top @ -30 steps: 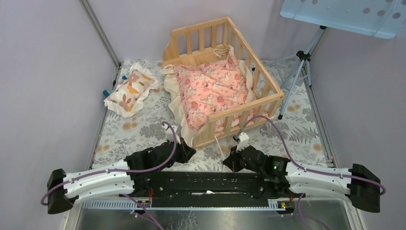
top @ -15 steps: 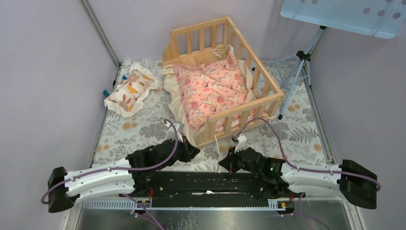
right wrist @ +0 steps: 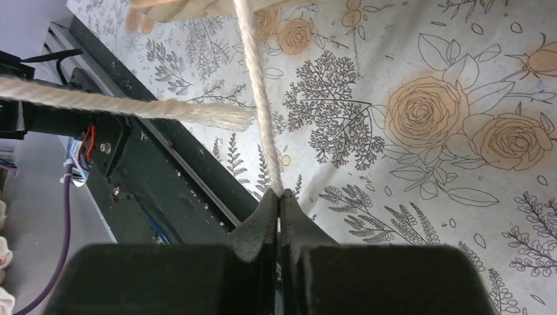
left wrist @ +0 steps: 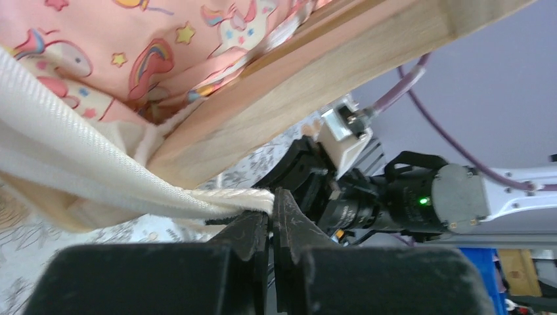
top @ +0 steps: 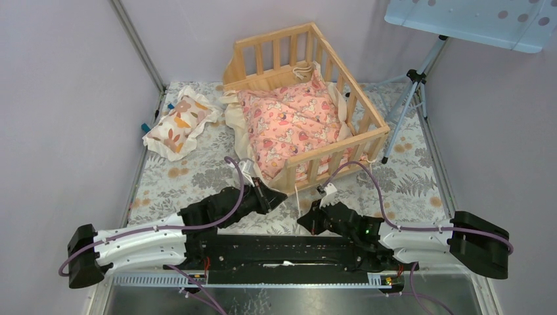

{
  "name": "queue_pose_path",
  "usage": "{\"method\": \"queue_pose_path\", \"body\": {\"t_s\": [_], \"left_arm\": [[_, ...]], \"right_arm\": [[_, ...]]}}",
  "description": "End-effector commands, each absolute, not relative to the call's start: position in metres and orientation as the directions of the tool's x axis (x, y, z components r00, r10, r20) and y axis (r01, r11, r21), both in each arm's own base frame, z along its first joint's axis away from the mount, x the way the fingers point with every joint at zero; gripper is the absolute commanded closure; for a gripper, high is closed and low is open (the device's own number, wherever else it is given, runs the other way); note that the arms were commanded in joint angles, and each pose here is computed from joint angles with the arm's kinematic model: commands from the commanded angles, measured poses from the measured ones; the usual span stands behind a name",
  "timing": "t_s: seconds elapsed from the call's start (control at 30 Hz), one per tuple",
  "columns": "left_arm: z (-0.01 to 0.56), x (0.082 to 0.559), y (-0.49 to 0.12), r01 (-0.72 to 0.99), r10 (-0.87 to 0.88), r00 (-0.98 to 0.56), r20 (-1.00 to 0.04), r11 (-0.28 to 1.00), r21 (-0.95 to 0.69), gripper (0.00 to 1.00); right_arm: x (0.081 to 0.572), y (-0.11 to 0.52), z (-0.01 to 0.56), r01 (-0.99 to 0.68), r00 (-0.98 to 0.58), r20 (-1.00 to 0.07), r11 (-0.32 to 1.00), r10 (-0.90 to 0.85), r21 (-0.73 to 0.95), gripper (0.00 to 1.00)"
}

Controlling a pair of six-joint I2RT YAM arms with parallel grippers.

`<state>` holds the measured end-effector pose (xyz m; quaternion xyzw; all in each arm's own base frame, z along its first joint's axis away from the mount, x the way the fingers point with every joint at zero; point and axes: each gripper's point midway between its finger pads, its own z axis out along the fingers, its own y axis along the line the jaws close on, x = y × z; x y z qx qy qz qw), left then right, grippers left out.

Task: Set up the pet bed
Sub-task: Tie the ropes to the bed frame.

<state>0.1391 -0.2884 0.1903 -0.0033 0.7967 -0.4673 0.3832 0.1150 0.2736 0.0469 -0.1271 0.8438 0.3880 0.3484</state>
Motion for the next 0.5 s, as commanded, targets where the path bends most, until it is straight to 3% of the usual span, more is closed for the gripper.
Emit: {"method": "queue_pose_path", "body": {"t_s": [0.0,0.27,0.47], "left_arm": [[0.286,0.135,-0.312,0.456,-0.528,-0.675,-0.515,0.250,-0.854,1.00],[0.311,0.136,-0.325,0.488,-0.570,-0.669,-0.477,0.147,-0.860,1.00],[0.292,0.136,-0.337,0.478,-0.534,-0.693,-0.484,0.163,-0.863,1.00]], "right_arm": [[0.114,0.285,0.062,-0.499,-0.719,-0.688,0.617,0.097,0.609,1.00],[0.111,0.289,0.066,-0.493,-0.732,-0.672,0.595,0.111,0.635,1.00],[0.113,0.294,0.081,-0.499,-0.724,-0.674,0.563,0.146,0.659,1.00]]}}
